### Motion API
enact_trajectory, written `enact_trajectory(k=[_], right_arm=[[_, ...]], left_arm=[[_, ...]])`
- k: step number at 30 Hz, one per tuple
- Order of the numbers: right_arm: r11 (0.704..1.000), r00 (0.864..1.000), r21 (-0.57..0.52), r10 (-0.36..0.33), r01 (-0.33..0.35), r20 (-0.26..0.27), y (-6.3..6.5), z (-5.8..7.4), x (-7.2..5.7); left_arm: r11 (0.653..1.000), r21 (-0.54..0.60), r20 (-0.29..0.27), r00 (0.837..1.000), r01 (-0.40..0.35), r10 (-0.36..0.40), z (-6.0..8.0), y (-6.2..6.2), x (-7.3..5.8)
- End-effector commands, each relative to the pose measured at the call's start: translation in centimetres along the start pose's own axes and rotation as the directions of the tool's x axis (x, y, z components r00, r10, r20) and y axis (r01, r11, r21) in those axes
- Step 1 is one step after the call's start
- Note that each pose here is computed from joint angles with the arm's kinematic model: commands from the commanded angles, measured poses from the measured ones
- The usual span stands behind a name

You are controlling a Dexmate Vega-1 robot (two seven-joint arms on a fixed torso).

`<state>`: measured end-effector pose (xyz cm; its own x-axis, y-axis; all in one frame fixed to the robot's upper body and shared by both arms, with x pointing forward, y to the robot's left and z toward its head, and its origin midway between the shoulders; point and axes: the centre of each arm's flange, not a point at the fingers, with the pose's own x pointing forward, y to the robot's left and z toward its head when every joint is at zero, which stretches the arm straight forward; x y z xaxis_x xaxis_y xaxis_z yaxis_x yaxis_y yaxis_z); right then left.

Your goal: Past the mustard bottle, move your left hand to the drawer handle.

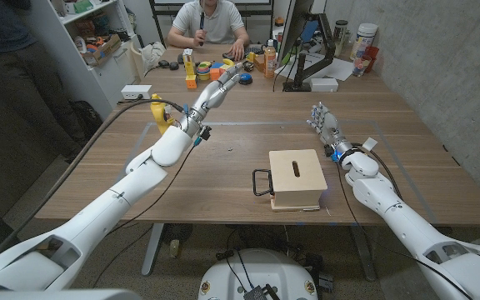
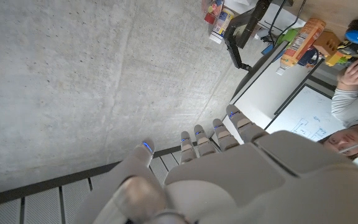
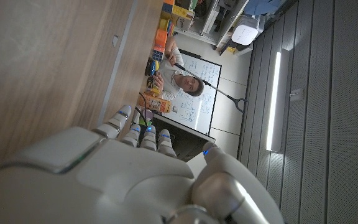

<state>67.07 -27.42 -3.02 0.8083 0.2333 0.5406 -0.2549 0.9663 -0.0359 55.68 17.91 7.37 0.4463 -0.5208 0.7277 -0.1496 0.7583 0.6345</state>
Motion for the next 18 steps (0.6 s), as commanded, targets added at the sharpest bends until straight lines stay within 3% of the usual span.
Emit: enact_trajectory(k=[1, 7, 18], right_arm=[[1.000, 1.000, 0.003, 0.019, -0.019, 0.000, 0.7, -0.3, 0.3], [1.000, 1.000, 0.007, 0.025, -0.025, -0.001, 1.0, -0.3, 0.4], [0.999, 0.999, 0.001, 0.040, -0.040, -0.003, 1.6, -0.4, 0.6]], left_arm=[[0.976, 0.192, 0.134, 0.983, 0.098, -0.125, 4.5, -1.6, 0.7], [0.960, 0.245, 0.191, 0.964, 0.133, -0.183, 6.3, -2.4, 0.7], [0.917, 0.349, 0.273, 0.915, 0.194, -0.297, 9.1, -4.2, 0.6]])
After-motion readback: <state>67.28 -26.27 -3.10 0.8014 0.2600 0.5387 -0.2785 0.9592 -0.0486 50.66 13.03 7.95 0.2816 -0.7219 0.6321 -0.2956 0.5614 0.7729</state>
